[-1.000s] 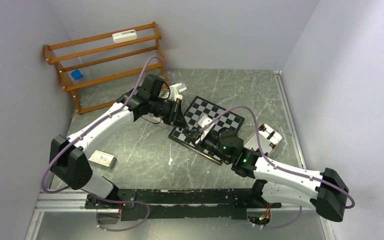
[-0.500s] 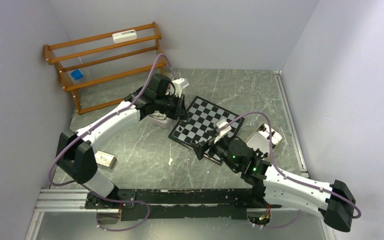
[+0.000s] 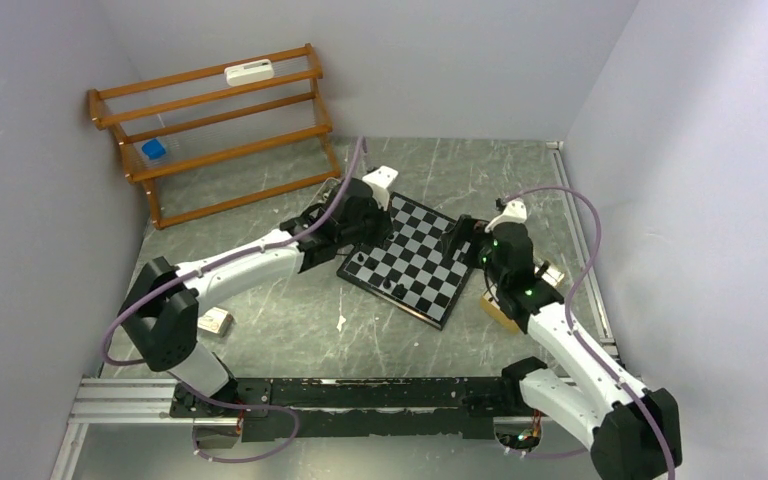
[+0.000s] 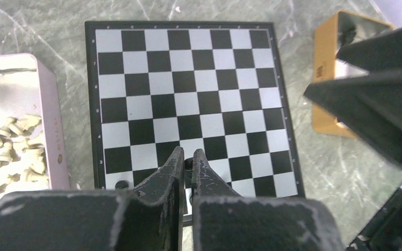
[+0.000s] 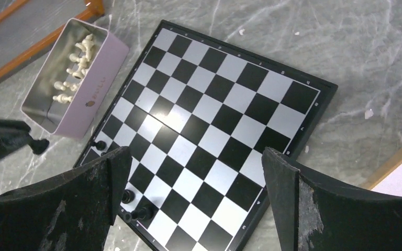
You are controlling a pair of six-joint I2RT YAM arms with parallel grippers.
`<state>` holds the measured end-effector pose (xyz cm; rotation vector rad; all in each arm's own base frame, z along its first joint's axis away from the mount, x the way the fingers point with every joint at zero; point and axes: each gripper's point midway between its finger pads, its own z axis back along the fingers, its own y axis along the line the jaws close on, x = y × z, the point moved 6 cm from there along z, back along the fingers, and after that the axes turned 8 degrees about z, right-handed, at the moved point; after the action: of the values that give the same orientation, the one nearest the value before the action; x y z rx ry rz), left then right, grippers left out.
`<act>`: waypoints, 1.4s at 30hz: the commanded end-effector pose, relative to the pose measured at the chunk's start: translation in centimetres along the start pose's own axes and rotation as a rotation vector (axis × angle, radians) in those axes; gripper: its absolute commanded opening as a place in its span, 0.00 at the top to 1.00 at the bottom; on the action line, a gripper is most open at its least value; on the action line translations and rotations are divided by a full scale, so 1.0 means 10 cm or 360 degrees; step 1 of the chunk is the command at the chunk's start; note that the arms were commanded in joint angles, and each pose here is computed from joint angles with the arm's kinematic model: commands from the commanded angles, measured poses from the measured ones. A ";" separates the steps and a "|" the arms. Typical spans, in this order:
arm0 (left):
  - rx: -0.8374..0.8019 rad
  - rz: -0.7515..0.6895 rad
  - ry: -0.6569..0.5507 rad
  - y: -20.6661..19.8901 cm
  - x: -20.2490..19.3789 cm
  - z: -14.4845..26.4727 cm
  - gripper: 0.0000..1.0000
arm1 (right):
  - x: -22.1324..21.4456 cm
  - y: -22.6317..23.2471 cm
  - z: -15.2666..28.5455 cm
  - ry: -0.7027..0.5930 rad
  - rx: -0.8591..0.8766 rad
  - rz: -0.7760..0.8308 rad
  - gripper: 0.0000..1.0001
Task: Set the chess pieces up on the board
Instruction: Place the chess piece on the chessboard.
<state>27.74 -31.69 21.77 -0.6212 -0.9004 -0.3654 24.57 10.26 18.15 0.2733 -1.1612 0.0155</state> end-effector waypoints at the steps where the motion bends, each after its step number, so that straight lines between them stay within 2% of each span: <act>1: 0.0152 -0.0117 -0.0162 0.00 -0.04 -0.13 0.95 | 0.01 -0.11 0.00 0.0169 -0.0006 -0.0151 0.00; 16: 0.0335 -0.0221 -0.0050 0.20 -0.77 -0.44 0.95 | 0.09 -0.26 0.15 0.0074 -0.0056 -0.0225 0.00; 42: 0.0354 -0.0232 0.0010 0.31 -1.11 -0.56 0.95 | 0.10 -0.29 0.21 0.0063 -0.0095 -0.0189 0.00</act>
<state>26.27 -31.66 8.70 -0.3217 -0.9287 -0.4094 23.67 7.20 19.07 0.3065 -1.0932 -0.1171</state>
